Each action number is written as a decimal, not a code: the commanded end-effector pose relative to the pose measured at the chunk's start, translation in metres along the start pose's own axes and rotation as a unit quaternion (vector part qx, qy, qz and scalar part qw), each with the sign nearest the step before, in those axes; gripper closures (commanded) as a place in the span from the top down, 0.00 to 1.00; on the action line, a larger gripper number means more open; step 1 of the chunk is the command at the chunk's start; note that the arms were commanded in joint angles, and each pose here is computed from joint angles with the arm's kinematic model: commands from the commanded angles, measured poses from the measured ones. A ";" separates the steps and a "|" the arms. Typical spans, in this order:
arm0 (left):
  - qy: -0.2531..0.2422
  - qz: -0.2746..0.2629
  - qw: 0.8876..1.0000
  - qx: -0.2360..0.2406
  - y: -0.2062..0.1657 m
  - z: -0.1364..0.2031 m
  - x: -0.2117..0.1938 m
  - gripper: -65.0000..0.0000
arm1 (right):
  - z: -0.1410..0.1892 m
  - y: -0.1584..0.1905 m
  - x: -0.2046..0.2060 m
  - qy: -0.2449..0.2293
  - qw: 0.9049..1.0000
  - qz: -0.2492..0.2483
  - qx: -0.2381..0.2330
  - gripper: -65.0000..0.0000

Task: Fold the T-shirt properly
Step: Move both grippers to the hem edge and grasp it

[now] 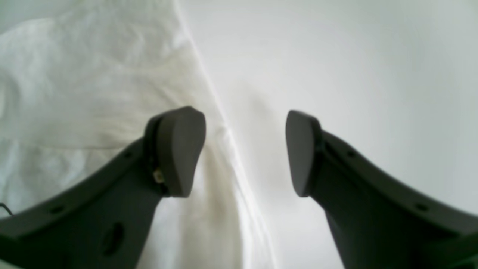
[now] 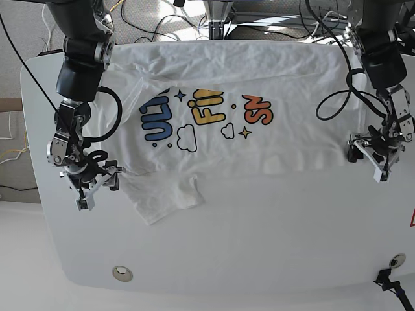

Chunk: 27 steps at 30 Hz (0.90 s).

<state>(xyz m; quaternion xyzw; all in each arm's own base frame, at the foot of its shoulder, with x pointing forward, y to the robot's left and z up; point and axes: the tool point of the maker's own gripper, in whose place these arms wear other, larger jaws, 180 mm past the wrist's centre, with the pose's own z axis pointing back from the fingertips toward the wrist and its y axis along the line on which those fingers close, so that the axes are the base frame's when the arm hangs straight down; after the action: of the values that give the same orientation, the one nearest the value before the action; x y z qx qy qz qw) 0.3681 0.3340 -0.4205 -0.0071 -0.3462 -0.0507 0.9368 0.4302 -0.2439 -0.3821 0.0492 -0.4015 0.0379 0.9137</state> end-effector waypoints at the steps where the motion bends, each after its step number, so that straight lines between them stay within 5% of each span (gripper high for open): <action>1: 0.003 -0.017 1.000 -0.005 -0.003 0.000 0.007 0.58 | 0.006 -0.005 0.029 -0.037 0.999 0.004 -0.001 0.56; 5: 0.003 -0.019 1.000 -0.006 -0.004 0.000 0.007 0.34 | 0.006 -0.005 0.031 -0.039 0.999 0.005 -0.001 0.56; 9: 0.003 -0.020 1.000 -0.006 -0.004 0.000 0.007 0.22 | -0.001 -0.004 0.034 -0.035 0.999 -0.005 0.005 0.56; 21: -0.012 -0.033 0.999 0.001 -0.003 0.006 0.018 0.21 | -0.037 0.006 0.029 -0.044 0.995 -0.078 0.035 0.56; 27: -0.012 -0.033 0.999 0.001 -0.002 0.006 0.018 0.21 | -0.048 0.044 0.027 -0.041 0.993 -0.083 0.066 0.56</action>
<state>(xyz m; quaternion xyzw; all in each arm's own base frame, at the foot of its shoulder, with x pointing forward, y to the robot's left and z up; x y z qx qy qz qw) 0.3704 0.3212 -0.4172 -0.0087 -0.3496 -0.0759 0.9338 0.4616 -0.1959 -0.4147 0.1378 -0.4011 -0.0176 0.9054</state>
